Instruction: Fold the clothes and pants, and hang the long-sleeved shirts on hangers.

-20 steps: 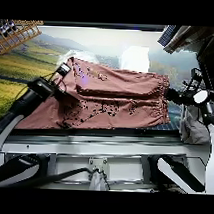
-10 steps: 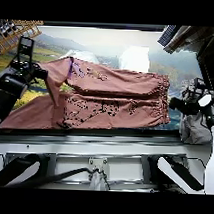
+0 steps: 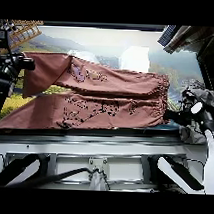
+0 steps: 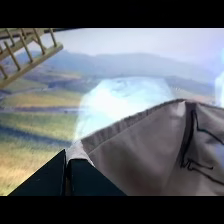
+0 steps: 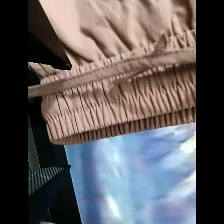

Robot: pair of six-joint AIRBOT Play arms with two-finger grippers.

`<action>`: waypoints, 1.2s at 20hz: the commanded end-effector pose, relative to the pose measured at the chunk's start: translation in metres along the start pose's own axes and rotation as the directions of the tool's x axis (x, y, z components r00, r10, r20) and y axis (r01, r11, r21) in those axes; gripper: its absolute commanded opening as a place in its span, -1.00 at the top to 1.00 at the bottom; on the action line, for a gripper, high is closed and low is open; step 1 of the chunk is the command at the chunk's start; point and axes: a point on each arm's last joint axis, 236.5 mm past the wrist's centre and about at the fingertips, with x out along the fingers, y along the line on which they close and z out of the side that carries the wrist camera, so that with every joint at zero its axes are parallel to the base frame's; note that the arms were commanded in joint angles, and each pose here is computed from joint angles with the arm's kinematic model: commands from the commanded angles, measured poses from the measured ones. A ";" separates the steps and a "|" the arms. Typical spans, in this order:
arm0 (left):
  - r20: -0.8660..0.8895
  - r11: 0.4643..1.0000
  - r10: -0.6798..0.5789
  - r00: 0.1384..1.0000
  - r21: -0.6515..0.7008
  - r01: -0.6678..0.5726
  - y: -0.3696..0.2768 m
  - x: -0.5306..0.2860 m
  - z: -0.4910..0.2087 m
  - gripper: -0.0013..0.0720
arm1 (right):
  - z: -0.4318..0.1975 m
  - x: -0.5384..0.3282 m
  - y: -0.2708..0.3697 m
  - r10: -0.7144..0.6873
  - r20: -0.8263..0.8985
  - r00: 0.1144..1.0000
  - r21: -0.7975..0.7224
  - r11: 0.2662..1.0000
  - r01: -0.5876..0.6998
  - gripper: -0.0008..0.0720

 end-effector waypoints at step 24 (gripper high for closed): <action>-0.082 0.978 0.184 0.979 -0.079 -0.191 0.120 0.105 -0.036 0.94 | -0.006 0.027 0.003 0.013 -0.047 0.999 -0.016 1.000 -0.014 0.90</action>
